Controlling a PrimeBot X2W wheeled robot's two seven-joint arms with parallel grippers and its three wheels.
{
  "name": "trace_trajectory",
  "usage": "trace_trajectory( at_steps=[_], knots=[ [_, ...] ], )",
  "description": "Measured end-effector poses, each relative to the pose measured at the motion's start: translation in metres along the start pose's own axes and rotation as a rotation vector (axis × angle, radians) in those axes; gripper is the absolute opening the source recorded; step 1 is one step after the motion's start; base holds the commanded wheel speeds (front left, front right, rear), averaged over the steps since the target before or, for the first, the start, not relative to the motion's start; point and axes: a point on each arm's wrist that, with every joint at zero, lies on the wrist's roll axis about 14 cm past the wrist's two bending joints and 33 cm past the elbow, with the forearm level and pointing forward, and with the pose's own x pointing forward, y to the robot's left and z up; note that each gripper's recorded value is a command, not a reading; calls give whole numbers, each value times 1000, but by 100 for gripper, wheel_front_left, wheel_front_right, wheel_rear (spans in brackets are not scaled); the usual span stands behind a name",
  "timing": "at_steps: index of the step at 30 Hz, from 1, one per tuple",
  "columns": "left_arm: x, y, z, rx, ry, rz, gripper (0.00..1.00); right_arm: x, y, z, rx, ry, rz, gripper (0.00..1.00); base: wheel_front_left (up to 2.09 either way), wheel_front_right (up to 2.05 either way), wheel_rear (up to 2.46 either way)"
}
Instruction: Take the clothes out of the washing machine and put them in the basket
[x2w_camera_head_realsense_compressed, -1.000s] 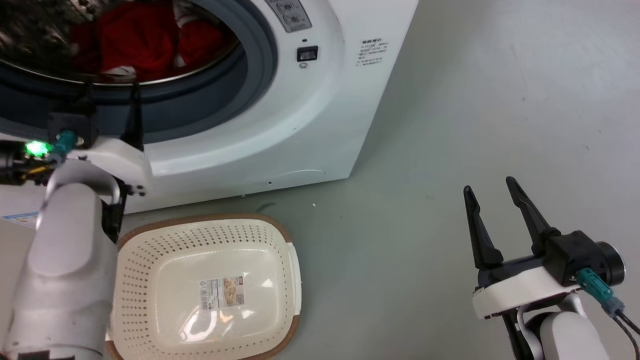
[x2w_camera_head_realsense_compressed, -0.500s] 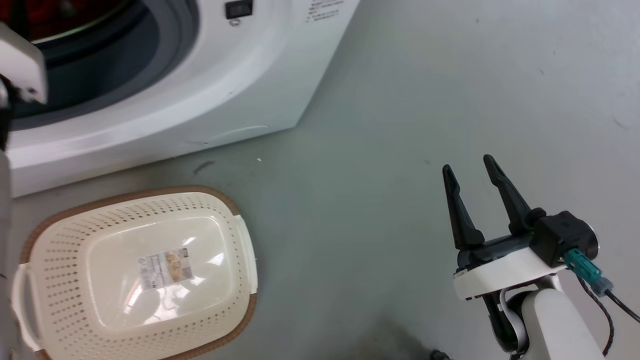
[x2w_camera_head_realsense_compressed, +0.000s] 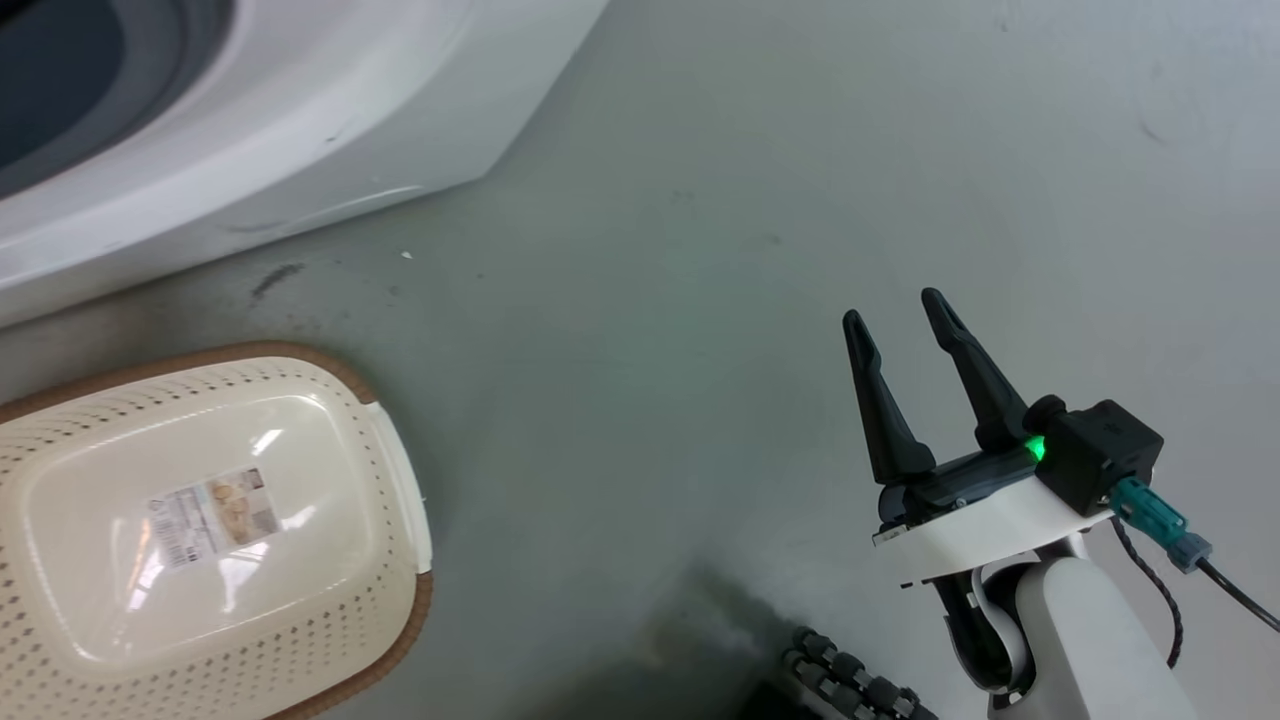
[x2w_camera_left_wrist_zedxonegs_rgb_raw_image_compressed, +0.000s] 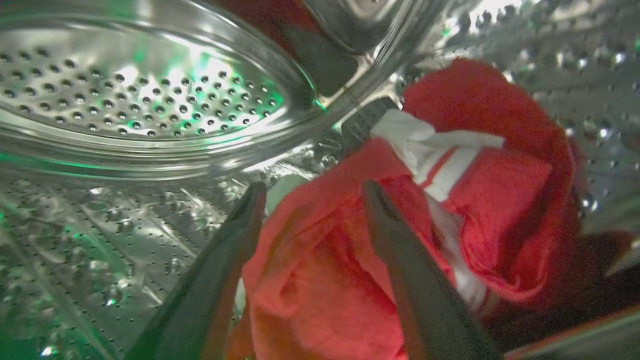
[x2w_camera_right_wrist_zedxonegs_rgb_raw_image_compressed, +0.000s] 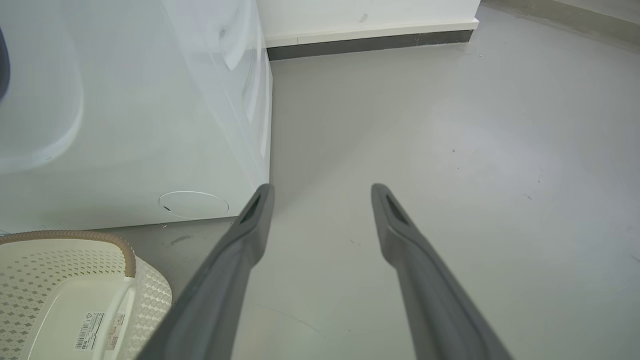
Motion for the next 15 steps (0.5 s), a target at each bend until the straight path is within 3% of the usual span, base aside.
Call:
trace_trajectory(
  at_steps=[15],
  knots=[
    [20, 13, -60, 82, 303, -9, 100, -4, -7, -18, 27, 60, -33, 100, 0, 0, 0]
  ],
)
